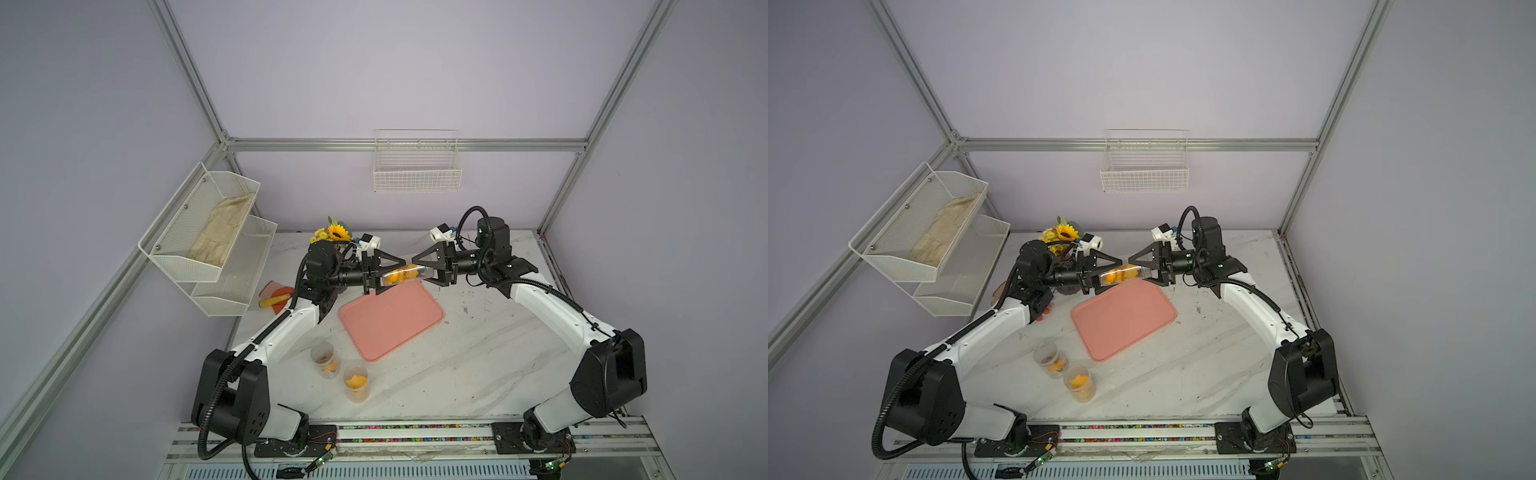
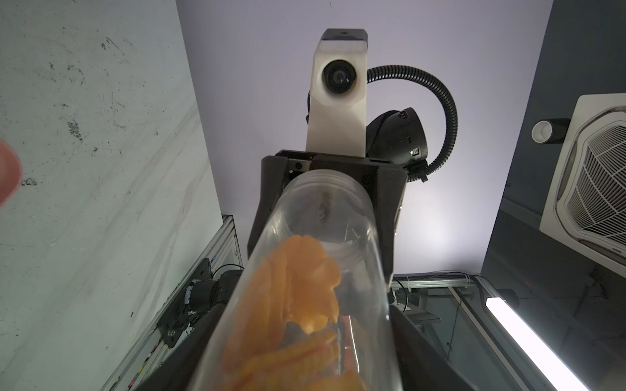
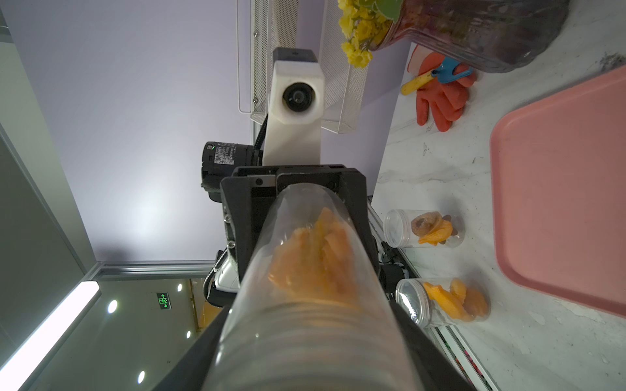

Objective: Pour the cookies out of the jar
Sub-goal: Pick up the jar from the center of the board.

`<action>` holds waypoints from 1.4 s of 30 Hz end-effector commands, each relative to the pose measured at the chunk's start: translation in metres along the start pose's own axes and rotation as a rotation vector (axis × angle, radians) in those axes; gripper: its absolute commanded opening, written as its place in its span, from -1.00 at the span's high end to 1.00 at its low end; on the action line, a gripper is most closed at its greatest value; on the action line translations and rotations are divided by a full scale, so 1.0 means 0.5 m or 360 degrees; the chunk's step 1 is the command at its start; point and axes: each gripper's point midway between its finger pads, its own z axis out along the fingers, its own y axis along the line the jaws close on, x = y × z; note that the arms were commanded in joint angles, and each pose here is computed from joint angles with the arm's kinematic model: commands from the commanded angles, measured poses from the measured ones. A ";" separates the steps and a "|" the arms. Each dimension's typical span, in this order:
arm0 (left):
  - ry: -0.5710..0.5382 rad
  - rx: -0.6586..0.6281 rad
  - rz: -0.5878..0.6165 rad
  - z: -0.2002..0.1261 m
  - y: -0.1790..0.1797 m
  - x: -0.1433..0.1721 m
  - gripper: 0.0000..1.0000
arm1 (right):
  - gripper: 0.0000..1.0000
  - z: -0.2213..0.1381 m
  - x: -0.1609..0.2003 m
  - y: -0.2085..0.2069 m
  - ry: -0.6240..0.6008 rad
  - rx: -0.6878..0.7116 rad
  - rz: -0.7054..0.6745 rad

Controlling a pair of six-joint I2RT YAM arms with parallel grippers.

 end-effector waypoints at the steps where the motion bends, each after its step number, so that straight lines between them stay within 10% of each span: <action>1: 0.0071 0.0137 0.0301 -0.014 -0.097 0.020 -0.36 | -0.21 -0.007 -0.042 -0.050 -0.0168 0.0106 0.0090; 10: 0.0120 0.0111 0.0294 -0.013 -0.067 0.005 -0.36 | -0.95 -0.005 -0.047 -0.021 -0.0131 0.0070 0.0059; 29: 0.0165 0.0058 0.0314 -0.031 -0.044 0.015 -0.34 | -0.95 -0.012 -0.022 0.005 0.0106 -0.0059 0.0062; 42: 0.0133 0.0042 0.0274 -0.034 -0.036 0.009 -0.41 | -0.36 -0.015 -0.022 -0.012 0.0044 -0.0021 0.0072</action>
